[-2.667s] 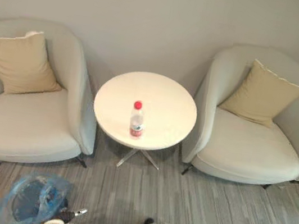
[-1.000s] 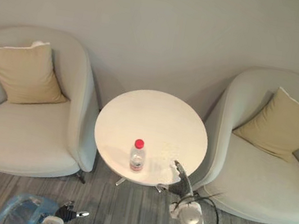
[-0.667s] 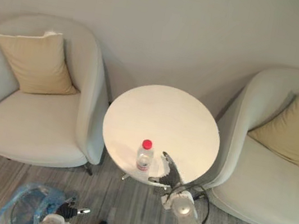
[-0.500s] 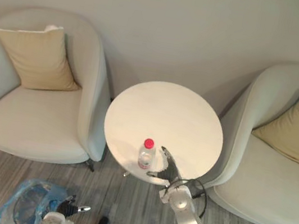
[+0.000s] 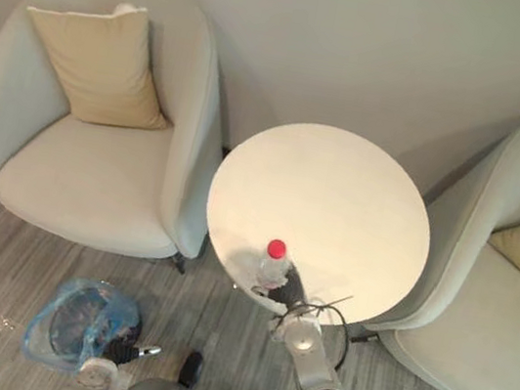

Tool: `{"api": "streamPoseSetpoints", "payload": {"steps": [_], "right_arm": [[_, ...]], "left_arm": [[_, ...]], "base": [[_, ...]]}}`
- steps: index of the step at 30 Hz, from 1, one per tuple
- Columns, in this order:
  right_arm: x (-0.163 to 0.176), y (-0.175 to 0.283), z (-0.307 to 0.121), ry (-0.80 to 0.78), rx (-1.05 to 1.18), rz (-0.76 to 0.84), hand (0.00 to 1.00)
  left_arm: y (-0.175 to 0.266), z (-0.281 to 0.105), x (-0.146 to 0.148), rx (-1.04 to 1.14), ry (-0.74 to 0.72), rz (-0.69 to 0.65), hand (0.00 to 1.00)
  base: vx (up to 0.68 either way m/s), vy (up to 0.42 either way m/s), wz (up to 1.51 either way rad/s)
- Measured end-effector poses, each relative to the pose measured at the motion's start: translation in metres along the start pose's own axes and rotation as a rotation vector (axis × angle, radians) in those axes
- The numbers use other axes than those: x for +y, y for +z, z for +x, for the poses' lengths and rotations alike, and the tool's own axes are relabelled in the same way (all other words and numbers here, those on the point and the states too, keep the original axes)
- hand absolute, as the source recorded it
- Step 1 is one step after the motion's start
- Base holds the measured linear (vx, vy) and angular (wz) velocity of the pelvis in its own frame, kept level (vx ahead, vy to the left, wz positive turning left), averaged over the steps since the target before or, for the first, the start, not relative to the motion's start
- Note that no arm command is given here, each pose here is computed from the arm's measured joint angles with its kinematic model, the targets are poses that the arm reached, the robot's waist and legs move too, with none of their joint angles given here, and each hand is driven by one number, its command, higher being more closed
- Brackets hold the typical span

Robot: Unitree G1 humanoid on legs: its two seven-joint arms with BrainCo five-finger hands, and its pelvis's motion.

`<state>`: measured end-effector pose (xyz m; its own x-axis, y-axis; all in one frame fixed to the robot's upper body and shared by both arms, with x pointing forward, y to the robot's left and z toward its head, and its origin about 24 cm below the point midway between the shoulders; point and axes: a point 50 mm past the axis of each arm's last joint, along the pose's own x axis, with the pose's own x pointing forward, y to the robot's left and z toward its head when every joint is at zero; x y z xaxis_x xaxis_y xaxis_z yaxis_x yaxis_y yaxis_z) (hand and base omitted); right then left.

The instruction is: Gather rubbish on tea table into small bin, then transfer packed bag to large trash can.

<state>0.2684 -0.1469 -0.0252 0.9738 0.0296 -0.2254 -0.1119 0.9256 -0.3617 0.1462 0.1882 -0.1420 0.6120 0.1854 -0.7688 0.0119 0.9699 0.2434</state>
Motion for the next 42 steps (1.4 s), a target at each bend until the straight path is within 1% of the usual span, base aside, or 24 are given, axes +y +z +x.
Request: {"api": "streamPoseSetpoints", "payload": {"steps": [2, 8, 11, 13, 21, 27, 30, 36, 42], "right_arm": [[0.001, 0.004, 0.003, -0.008, -0.006, 0.028, 1.00], [0.001, 0.005, 0.000, -0.009, -0.015, 0.040, 1.00], [-0.002, 0.013, -0.008, -0.019, -0.062, 0.070, 1.00], [-0.005, 0.017, -0.013, -0.023, -0.088, 0.118, 1.00], [-0.012, 0.018, -0.039, -0.032, -0.135, 0.162, 1.00], [-0.012, 0.015, -0.052, -0.025, -0.132, 0.152, 1.00], [-0.017, 0.012, -0.059, -0.052, -0.128, 0.143, 1.00], [-0.020, 0.015, -0.062, -0.066, -0.147, 0.076, 1.00], [-0.021, 0.015, -0.063, -0.065, -0.148, 0.067, 1.00]], "left_arm": [[0.003, 0.001, -0.001, -0.007, -0.001, -0.001, 0.00], [0.005, 0.001, 0.001, -0.014, 0.006, -0.008, 0.00], [0.004, 0.001, 0.001, -0.010, 0.006, -0.005, 0.00], [0.004, 0.001, 0.001, -0.009, 0.005, 0.009, 0.00], [0.001, 0.001, 0.004, 0.011, 0.005, 0.051, 0.00], [-0.010, -0.001, 0.003, 0.045, -0.008, 0.091, 0.00], [-0.013, -0.002, 0.002, 0.053, -0.022, 0.119, 0.00], [-0.020, -0.004, 0.002, 0.080, -0.024, 0.127, 0.00], [-0.021, -0.005, -0.004, 0.076, -0.051, 0.160, 0.00]], "base": [[-0.01, 0.010, 0.03], [0.00, 0.001, 0.01], [0.00, 0.003, -0.01], [-0.02, 0.010, -0.10], [-0.07, 0.004, -0.16], [-0.08, -0.002, -0.15], [-0.03, 0.000, -0.12], [-0.04, -0.003, -0.07], [-0.05, -0.003, 0.03]]}}
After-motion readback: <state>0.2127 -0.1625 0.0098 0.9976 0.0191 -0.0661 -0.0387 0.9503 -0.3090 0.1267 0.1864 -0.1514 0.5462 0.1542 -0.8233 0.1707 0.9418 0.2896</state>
